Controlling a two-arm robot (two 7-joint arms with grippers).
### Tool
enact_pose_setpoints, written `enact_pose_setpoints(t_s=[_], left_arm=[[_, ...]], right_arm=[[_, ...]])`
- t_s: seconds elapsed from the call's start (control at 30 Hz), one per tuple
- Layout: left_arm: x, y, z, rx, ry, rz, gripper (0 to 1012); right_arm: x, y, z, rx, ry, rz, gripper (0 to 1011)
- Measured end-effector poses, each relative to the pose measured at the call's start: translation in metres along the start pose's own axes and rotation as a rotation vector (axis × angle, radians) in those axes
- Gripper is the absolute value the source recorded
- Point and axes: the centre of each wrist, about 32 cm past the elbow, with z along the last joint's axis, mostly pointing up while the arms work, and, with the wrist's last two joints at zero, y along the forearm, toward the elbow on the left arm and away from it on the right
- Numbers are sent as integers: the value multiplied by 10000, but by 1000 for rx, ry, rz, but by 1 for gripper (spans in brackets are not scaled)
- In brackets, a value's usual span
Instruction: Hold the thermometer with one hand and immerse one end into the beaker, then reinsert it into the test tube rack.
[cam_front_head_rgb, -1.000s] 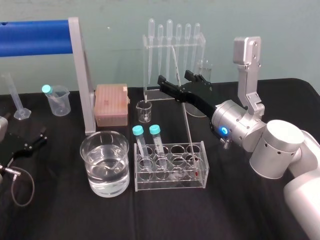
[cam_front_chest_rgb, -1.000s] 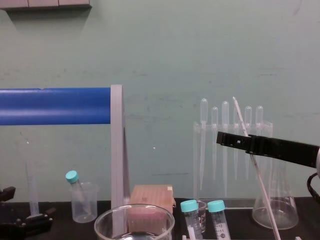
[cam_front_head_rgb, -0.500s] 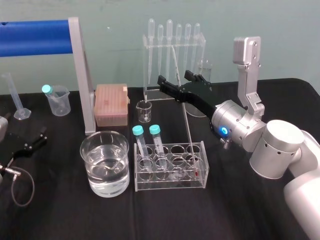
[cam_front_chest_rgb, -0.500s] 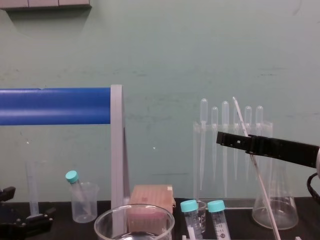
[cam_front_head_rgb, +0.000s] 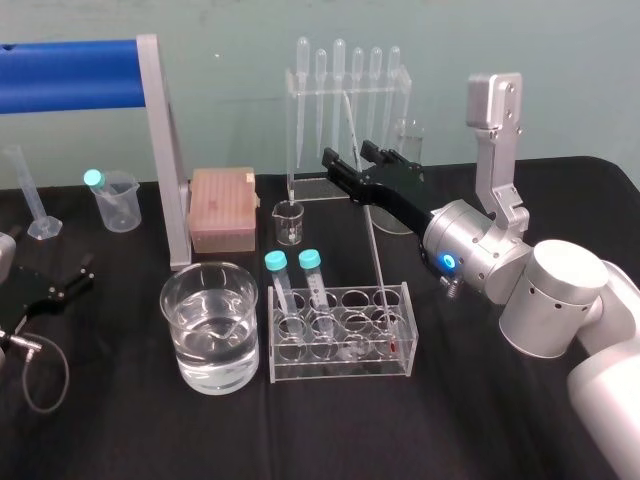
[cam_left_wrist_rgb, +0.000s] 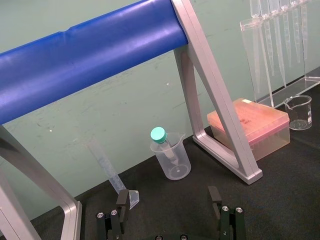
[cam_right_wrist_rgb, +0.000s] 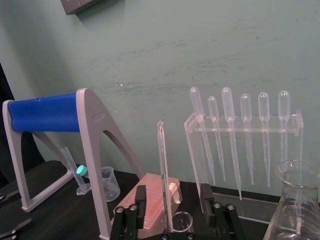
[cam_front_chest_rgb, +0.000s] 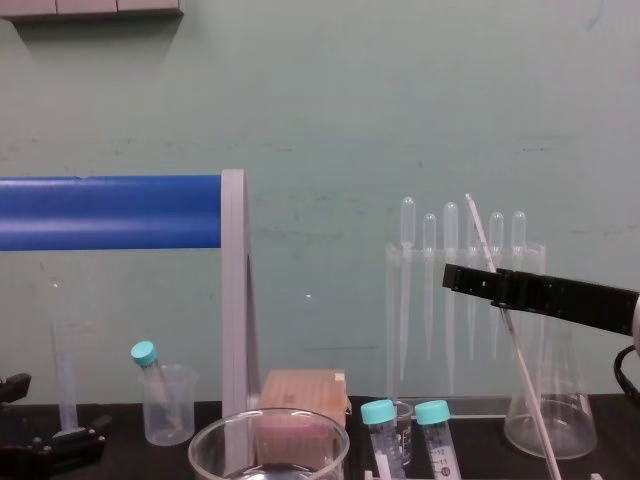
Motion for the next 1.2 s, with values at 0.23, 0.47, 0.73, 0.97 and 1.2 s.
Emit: enact_pose_setpoints(t_s=[0.23, 0.47, 0.73, 0.97, 1.2], left_arm=[[0, 0, 0, 0, 0, 0, 1008], [0, 0, 0, 0, 0, 0, 1008], [0, 0, 0, 0, 0, 0, 1008], [0, 0, 0, 0, 0, 0, 1008], [0, 0, 0, 0, 0, 0, 1008]], right_arm=[[-1, 0, 2, 1, 0, 0, 507], [-1, 0, 2, 1, 0, 0, 279], [-1, 0, 2, 1, 0, 0, 57], [-1, 0, 2, 1, 0, 0, 56], [-4, -7, 7, 29, 0, 6, 56]])
